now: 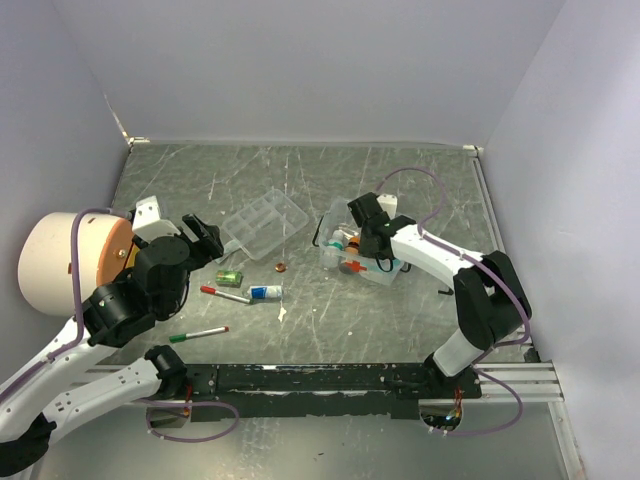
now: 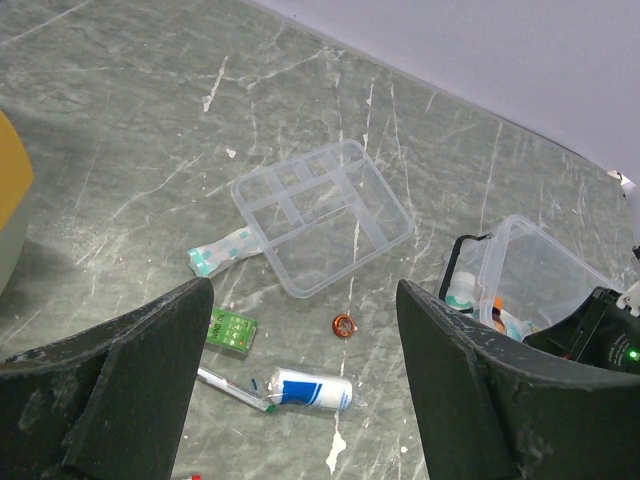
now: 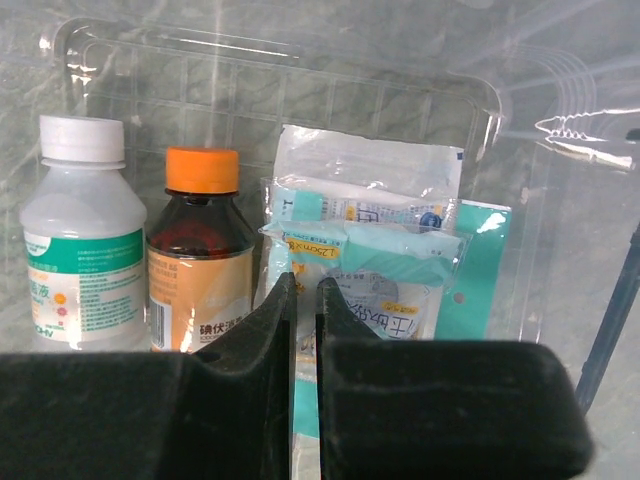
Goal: Organize the medicine kit
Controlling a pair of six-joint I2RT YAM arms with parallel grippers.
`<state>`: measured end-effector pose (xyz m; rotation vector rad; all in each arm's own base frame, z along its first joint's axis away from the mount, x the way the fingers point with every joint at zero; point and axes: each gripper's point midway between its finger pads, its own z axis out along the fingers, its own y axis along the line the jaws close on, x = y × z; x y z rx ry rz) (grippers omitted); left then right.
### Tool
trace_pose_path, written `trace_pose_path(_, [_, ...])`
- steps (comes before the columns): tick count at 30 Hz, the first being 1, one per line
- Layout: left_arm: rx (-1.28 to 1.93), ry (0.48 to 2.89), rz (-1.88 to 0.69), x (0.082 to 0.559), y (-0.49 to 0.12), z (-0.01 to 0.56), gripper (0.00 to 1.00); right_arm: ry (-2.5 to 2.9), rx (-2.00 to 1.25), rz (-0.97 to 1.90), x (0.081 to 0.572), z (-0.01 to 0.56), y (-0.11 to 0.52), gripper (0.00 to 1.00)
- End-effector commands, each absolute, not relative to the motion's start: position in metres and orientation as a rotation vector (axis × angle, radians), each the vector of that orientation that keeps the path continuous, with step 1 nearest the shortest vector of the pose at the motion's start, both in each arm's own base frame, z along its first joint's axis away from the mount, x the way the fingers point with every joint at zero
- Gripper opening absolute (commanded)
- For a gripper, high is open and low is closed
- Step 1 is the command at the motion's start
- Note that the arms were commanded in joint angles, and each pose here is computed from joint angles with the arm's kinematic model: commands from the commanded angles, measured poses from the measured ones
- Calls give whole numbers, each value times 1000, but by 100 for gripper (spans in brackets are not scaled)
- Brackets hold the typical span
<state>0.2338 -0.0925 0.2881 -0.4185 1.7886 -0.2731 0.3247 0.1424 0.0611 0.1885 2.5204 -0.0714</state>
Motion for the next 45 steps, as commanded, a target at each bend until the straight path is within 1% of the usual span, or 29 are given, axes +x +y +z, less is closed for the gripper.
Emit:
trace_pose_path(1, [-425, 1766, -291, 236, -93, 296, 85, 2551, 257, -160, 315, 59, 128, 5])
trace_pose_path(4, [-423, 1769, -289, 236, -94, 295, 85, 2549, 271, -149, 315, 63, 128, 8])
trace_pose_path(6, [-422, 1768, -287, 236, -94, 296, 85, 2561, 284, -133, 315, 65, 129, 13])
trace_pose_path(8, [-425, 1767, -285, 236, -93, 296, 85, 2562, 301, -112, 315, 71, 132, 23])
trace_pose_path(11, [-425, 1764, -286, 236, -93, 297, 85, 2523, 308, -35, 321, 91, 140, 36])
trace_pose_path(13, [-426, 1762, -289, 236, -93, 297, 85, 2483, 315, -1, 325, 108, 142, 41])
trace_pose_path(15, [-426, 1764, -285, 236, -93, 297, 85, 2445, 323, 19, 329, 123, 143, 43])
trace_pose_path(19, [-421, 1767, -285, 237, -94, 297, 85, 2391, 286, 57, 335, 146, 145, 44])
trace_pose_path(23, [-411, 1775, -287, 238, -97, 295, 85, 2331, 193, 181, 337, 167, 162, 44])
trace_pose_path(27, [-397, 1790, -280, 240, -101, 292, 85, 2248, 142, 289, 336, 186, 177, 48])
trace_pose_path(33, [-370, 1807, -282, 242, -107, 289, 85, 2227, 123, 270, 335, 190, 174, 50])
trace_pose_path(36, [-346, 1822, -290, 244, -114, 285, 86, 2231, 56, 269, 332, 189, 182, 50])
trace_pose_path(41, [-317, 1877, -274, 248, -124, 273, 91, 2150, -112, 307, 321, 210, 228, 53])
trace_pose_path(45, [-351, 1905, -236, 249, -122, 263, 95, 2100, -246, 449, 308, 219, 282, 55])
